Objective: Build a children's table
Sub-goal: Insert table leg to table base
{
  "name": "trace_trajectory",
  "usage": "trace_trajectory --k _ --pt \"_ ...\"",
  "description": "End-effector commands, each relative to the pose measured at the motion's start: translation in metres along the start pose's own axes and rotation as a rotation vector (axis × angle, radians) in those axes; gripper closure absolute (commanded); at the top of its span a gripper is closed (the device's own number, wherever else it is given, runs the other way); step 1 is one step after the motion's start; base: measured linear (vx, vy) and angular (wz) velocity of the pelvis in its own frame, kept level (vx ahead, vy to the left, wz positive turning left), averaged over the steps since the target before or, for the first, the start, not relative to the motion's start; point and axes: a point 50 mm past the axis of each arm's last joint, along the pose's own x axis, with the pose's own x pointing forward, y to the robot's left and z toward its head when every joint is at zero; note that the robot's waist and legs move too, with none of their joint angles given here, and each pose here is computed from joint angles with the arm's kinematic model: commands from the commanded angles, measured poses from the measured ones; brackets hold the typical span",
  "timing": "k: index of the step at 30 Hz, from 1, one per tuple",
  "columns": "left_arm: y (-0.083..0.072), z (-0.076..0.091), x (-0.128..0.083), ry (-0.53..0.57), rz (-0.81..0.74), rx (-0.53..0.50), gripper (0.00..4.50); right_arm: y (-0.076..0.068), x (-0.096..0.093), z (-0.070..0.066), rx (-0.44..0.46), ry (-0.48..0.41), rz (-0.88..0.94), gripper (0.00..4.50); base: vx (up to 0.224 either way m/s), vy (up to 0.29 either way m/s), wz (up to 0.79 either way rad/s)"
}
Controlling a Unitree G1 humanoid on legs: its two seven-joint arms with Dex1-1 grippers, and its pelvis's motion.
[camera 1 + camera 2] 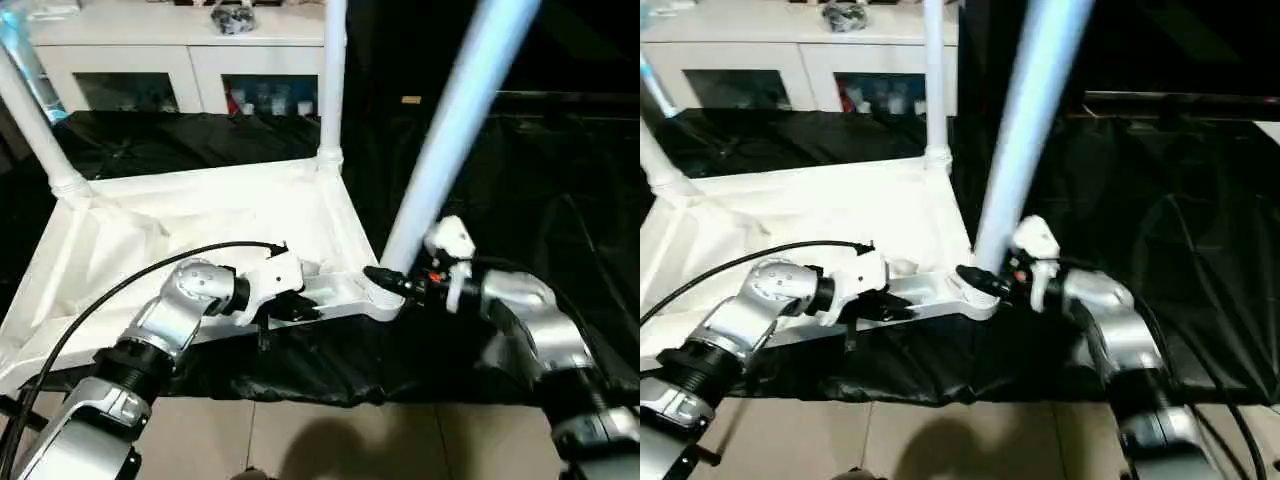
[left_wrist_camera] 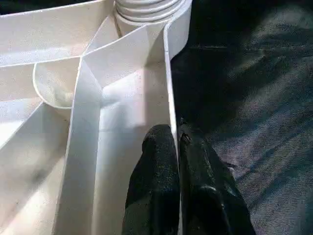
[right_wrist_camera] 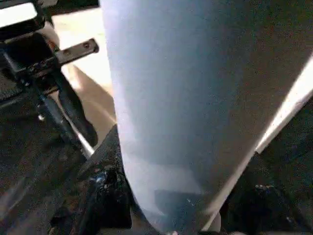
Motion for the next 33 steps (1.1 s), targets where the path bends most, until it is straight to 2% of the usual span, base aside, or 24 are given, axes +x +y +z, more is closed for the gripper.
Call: trace_trajectory --k 1,11,20,23,26,27,29,33 --pt "-0.002 -0.007 -0.002 0.071 -0.039 0.008 4.5 0.015 0.007 -0.029 0.077 0.139 0.125 2.61 0.0 0.0 0.0" --pt "0.005 0.002 -0.013 0.062 -0.077 0.052 4.5 0.02 0.006 -0.034 0.044 0.171 0.238 2.61 0.0 0.0 0.0" --pt "0.017 0.007 -0.018 0.058 -0.044 0.044 4.5 0.026 0.011 -0.03 0.019 0.122 0.253 2.61 0.0 0.0 0.0" --pt "0.024 0.013 -0.016 0.039 0.047 0.015 4.5 0.019 0.016 -0.029 0.019 0.092 0.147 2.61 0.0 0.0 0.0" --pt "0.031 0.019 -0.012 0.005 0.159 -0.051 4.5 0.007 0.02 -0.028 0.036 0.079 -0.022 2.61 0.0 0.0 0.0" --pt "0.033 0.025 -0.009 -0.01 0.217 -0.085 4.5 -0.001 0.023 -0.027 0.056 0.074 -0.134 2.61 0.0 0.0 0.0" --pt "0.031 0.034 -0.001 -0.012 0.275 -0.096 4.5 -0.008 0.029 -0.027 0.092 0.075 -0.255 2.61 0.0 0.0 0.0" --pt "0.025 0.046 0.011 -0.028 0.305 -0.107 4.5 -0.012 0.037 -0.029 0.135 0.093 -0.342 2.61 0.0 0.0 0.0"
